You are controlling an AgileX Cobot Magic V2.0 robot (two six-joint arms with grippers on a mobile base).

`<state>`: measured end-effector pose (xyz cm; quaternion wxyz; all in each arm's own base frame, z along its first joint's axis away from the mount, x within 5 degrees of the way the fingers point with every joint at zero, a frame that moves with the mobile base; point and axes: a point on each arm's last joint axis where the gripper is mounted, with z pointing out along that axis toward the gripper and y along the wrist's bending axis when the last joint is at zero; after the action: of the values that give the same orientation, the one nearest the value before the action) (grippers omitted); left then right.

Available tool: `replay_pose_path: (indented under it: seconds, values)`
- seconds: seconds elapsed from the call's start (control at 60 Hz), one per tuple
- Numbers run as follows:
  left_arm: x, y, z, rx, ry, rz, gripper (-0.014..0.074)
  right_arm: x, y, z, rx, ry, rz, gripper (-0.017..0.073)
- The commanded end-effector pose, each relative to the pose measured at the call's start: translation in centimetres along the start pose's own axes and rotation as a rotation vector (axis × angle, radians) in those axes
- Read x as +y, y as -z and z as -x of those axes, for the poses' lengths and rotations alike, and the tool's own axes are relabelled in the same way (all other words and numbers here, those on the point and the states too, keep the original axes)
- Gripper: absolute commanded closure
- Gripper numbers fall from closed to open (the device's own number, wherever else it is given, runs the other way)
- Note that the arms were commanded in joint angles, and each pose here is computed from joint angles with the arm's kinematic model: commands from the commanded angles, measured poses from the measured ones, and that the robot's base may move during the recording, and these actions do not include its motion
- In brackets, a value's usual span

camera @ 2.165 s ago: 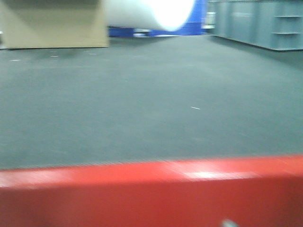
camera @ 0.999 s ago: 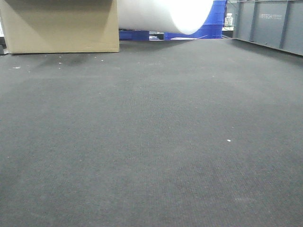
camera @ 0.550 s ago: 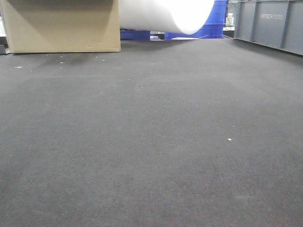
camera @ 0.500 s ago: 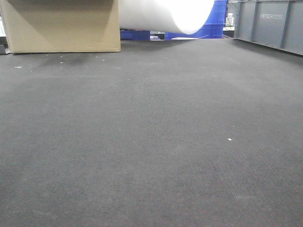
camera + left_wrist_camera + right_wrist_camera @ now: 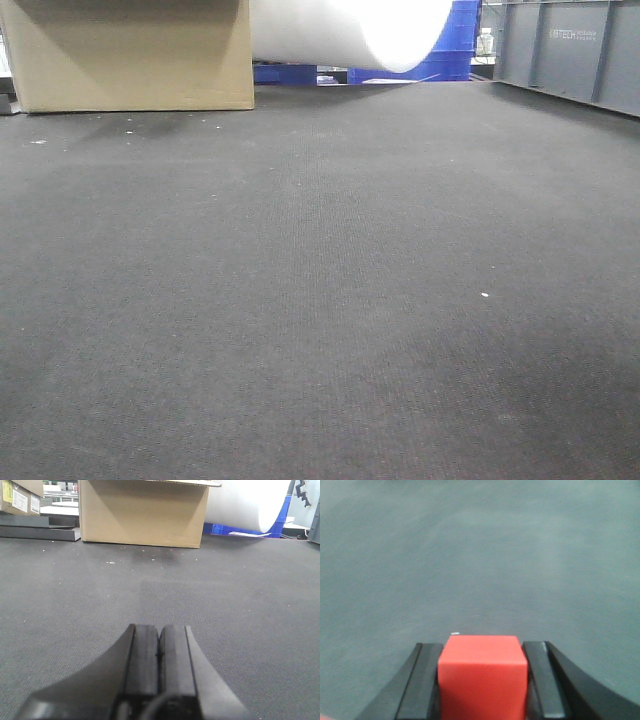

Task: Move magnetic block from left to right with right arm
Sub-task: 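Drive up to the second carpeted table holding the cube, then lower the red cube onto the carpet with the right gripper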

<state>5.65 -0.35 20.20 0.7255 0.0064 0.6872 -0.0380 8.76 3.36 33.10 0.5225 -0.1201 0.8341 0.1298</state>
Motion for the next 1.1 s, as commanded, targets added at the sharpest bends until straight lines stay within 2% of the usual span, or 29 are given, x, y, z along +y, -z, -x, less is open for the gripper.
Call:
replay_pose_path:
  seconds: [0.0,0.1,0.25,0.5,0.583,0.699,0.899,1.083]
  values:
    - [0.0,0.1,0.6,-0.093,0.004,-0.004,0.071,0.6,-1.7,3.4,-0.067,0.057,0.073,0.0397]
    - [0.0,0.1,0.6,-0.093,0.004,-0.004,0.071,1.5,-4.4,4.9,0.01,0.101,0.146,0.0397]
    - [0.0,0.1,0.6,-0.093,0.004,-0.004,0.071,3.4,-9.0,6.4,0.161,0.138,0.245,0.0397]
    - [0.0,0.1,0.6,-0.093,0.004,-0.004,0.071,7.3,-16.1,7.8,0.324,0.212,0.353,0.0397]
    - [0.0,0.1,0.6,-0.093,0.004,-0.004,0.071,8.1,-18.3,7.9,0.361,0.235,0.361,0.0397]
    - [0.0,0.1,0.6,-0.093,0.004,-0.004,0.071,8.6,-21.5,7.3,0.429,0.24,0.36,0.0397]
    - [0.0,0.1,0.6,-0.093,0.004,-0.004,0.071,8.6,-25.8,5.3,0.522,0.284,0.33,0.0397]
    - [0.0,0.1,0.6,-0.093,0.004,-0.004,0.071,8.5,-27.9,3.5,0.583,0.305,0.316,0.0397]
